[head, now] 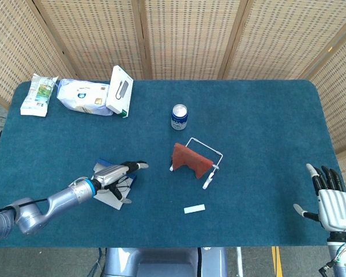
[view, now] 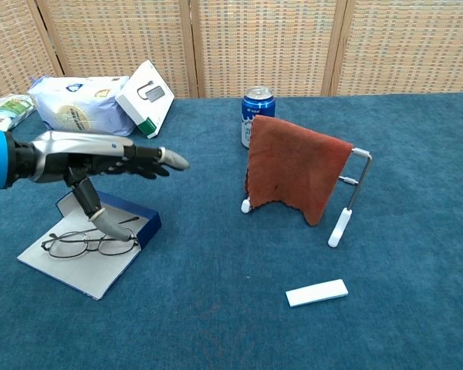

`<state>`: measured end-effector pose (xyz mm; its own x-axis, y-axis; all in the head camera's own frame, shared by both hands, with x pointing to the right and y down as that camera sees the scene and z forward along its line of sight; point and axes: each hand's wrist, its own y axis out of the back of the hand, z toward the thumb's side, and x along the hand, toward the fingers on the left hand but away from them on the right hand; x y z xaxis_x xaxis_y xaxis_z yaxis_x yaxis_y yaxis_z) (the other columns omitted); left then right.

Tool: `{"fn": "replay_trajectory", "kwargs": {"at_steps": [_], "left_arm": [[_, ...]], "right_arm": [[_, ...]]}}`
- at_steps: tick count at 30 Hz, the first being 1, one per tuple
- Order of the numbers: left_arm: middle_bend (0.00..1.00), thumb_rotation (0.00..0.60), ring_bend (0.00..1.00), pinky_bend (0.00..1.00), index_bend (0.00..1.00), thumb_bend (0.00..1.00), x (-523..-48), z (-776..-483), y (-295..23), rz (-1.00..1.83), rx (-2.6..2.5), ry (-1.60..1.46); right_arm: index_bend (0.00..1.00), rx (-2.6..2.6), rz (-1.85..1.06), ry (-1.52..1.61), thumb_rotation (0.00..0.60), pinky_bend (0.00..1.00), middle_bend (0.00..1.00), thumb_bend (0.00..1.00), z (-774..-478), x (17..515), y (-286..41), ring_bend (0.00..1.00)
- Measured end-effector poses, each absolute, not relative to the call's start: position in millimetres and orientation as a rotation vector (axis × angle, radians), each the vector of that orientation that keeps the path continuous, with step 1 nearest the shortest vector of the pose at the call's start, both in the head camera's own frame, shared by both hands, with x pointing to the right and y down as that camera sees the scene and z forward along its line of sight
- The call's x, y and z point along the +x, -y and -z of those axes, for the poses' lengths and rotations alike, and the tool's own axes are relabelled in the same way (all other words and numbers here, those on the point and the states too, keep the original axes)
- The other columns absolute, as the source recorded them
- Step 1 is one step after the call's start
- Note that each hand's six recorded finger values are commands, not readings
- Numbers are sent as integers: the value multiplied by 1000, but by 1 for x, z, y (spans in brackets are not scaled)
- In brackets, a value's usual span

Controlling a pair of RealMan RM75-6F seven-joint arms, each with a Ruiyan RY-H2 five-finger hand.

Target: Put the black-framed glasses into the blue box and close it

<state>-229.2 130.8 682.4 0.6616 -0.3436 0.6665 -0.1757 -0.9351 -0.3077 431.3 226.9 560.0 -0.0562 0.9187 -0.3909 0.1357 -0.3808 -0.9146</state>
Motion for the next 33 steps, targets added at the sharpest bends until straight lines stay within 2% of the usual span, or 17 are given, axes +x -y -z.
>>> {"fn": "replay_trajectory", "kwargs": {"at_steps": [5,17,33], "left_arm": [[0,600,0,0,0,62,-245,-673,-118,1062,-2458,-482],[0,600,0,0,0,63,-308,-687,-118,1217,-2162,-584],[0,600,0,0,0,70,-308,-701,-131,1230,-2157,-554]], "right_arm": [[0,-1559,-1503,1152,600,0,156,114,-560,431,-227,0],[0,-1561,-1503,1149,600,0,156,119,-560,432,-227,0],[0,-1560,-1504,1150,600,0,156,122,-560,431,-227,0]]}}
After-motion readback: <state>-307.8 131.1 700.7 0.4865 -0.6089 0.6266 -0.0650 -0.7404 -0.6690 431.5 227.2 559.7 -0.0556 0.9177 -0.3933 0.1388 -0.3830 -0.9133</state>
